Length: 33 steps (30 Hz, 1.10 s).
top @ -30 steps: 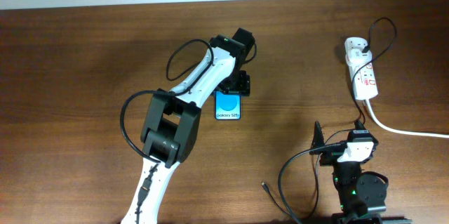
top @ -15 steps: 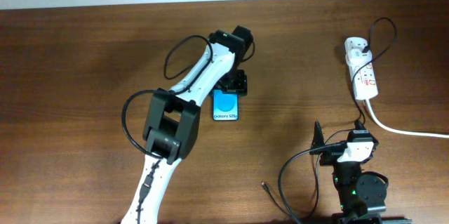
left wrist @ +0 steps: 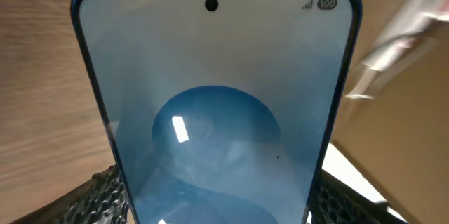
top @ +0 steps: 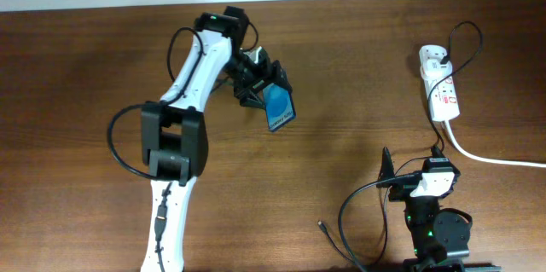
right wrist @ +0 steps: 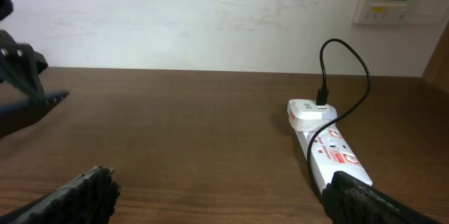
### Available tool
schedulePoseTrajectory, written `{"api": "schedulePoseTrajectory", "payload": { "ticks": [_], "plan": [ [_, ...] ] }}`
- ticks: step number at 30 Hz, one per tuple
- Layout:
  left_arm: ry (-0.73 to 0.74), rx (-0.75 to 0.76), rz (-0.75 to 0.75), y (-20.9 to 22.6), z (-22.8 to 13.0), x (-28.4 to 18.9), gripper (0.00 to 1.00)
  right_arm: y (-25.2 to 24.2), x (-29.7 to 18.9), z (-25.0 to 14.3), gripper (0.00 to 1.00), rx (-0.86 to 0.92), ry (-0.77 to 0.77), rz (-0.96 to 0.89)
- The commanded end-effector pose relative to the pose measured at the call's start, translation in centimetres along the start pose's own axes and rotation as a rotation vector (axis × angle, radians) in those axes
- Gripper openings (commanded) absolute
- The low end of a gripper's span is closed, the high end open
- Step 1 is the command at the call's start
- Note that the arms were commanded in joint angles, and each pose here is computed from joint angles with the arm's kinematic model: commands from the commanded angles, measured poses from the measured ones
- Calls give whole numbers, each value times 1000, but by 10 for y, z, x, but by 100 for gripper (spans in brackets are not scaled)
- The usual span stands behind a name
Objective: Plug charger to phone and switch on socket
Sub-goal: 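Lift the phone with the left gripper and raise it upright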
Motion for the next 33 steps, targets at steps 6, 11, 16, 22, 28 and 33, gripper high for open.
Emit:
{"api": "schedulePoseTrajectory", "payload": {
  "ticks": [6, 11, 16, 22, 28, 33],
  "plan": [
    [77, -7, -604, -27, 1, -58, 78, 0, 0, -3, 98, 3, 6, 0],
    [93, 33, -810, -34, 0, -80, 76, 0, 0, -3, 98, 3, 6, 0],
    [85, 29, -830, -30, 1, -86, 77, 0, 0, -3, 98, 3, 6, 0],
    [78, -20, -835, -21, 2, -95, 78, 0, 0, -3, 98, 3, 6, 0],
    [88, -47, -834, -20, 0, -95, 77, 0, 0, -3, 98, 3, 6, 0],
    [88, -46, -834, -20, 0, -95, 78, 0, 0, -3, 98, 3, 6, 0]
  ]
}}
Point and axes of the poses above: each gripper's point midway between its finger pads, its own x axis out along the fingers, its own y axis along the line the jaws close on, z = x × y, the point moved 7 cm from there along -x, back along the fingers, and after that the axes turned 7 degrees about x, right-handed, at the moved point
